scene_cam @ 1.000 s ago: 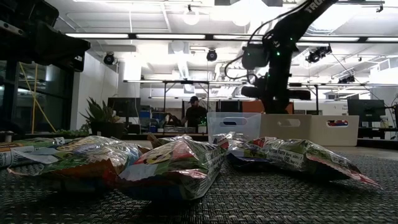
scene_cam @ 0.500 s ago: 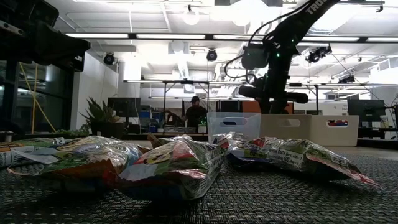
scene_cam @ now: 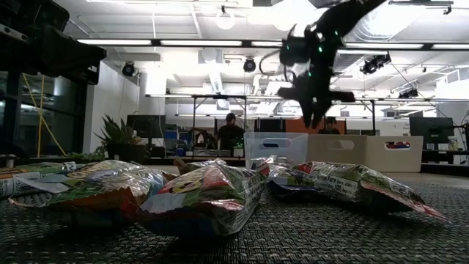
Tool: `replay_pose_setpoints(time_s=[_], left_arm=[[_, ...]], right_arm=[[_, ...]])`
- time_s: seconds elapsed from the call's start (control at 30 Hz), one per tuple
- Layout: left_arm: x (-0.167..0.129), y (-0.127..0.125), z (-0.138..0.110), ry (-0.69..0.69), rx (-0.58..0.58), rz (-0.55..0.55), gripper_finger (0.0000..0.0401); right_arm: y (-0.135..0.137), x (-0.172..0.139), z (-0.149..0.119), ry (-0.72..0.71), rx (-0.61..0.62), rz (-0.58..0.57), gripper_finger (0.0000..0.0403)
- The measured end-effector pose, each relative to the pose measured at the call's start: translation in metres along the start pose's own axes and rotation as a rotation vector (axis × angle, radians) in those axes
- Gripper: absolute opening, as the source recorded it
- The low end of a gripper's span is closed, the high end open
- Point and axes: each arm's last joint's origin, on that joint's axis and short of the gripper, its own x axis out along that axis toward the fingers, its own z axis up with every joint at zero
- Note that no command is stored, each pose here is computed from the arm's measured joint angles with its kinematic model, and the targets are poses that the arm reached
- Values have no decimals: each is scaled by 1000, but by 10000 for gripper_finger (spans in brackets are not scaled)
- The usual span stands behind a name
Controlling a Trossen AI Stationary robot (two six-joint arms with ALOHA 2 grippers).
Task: Pick and place Granola Bars by type
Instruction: Put the blue granola bar into the white bin
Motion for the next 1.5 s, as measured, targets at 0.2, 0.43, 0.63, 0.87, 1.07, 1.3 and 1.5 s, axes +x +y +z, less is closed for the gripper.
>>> replay_pose_setpoints(time_s=[0.2,0.43,0.63,0.87,1.07,1.3,1.5], left_arm=[[0,0,0,0,0,0,1],[0,0,0,0,0,0,1],[0,0,0,0,0,0,1],[0,0,0,0,0,0,1],[0,0,0,0,0,0,1],[0,0,0,-1,0,0,1],[0,0,0,0,0,0,1]], right_arm=[[19,-52,19,-45,-134,54,69],[57,-122,6,-29,-334,258,69],[89,-178,-30,-17,-459,445,69],[116,-223,-85,-4,-480,578,69],[133,-248,-146,19,-495,670,69],[143,-263,-222,48,-448,769,69],[143,-256,-293,80,-339,855,69]])
